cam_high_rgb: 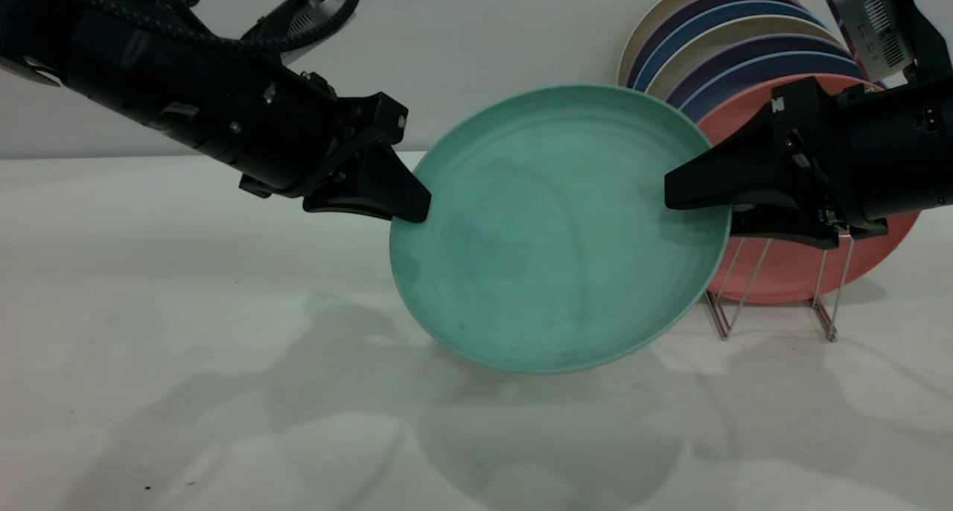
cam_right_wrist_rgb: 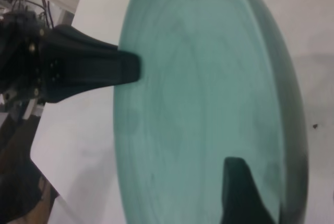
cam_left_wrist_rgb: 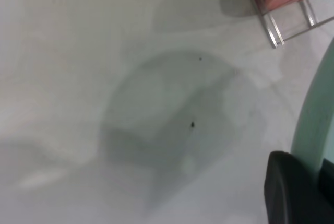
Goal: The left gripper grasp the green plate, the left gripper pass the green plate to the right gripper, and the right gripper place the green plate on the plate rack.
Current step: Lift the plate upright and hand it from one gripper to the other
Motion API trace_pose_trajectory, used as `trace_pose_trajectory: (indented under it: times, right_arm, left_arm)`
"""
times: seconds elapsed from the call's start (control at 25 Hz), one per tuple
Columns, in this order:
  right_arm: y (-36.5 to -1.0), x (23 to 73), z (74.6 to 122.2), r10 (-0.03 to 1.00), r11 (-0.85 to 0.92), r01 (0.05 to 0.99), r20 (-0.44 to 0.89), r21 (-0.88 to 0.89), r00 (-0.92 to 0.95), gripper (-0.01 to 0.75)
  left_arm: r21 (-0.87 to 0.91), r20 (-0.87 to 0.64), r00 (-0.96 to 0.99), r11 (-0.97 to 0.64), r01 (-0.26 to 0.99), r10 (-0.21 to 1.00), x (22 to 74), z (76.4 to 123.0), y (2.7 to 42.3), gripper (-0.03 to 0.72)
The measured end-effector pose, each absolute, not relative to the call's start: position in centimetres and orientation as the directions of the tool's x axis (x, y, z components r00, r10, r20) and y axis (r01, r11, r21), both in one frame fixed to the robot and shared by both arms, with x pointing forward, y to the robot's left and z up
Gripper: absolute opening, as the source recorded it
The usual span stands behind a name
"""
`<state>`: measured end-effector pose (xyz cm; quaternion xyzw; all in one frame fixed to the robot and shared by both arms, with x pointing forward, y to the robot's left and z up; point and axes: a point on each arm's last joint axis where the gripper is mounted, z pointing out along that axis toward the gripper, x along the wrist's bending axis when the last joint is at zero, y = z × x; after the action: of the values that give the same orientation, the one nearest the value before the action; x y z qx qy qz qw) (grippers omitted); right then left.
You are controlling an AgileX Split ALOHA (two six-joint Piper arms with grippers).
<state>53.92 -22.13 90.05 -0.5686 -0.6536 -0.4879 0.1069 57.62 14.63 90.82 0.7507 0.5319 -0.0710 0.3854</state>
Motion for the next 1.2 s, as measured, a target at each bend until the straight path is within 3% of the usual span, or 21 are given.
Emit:
trace_pose_trajectory:
  times: [0.52,0.76,0.88,1.2]
  right_arm:
    - [-22.21,53.88,89.84,0.639,-0.167,0.878,0.727,0.448,-0.25,0.085]
    - [-22.33,53.93,89.69,0.655,-0.167,0.878,0.716,0.448,-0.241,0.071]
    - [-22.3,53.91,89.69,0.652,-0.166,0.879,0.718,0.447,-0.243,0.06]
    - [-22.18,53.86,89.83,0.638,-0.16,0.877,0.726,0.453,-0.258,0.06]
  left_arm:
    - [0.541,-0.531,0.49,-0.168,0.824,0.692,57.44,91.21,14.19,0.026]
    - [0.54,-0.546,0.491,-0.164,0.826,0.679,57.37,91.35,14.1,0.051]
    - [0.537,-0.569,0.504,-0.17,0.826,0.65,57.11,91.66,13.88,0.147]
    - [0.534,-0.577,0.519,-0.19,0.824,0.631,56.91,91.69,13.86,0.574]
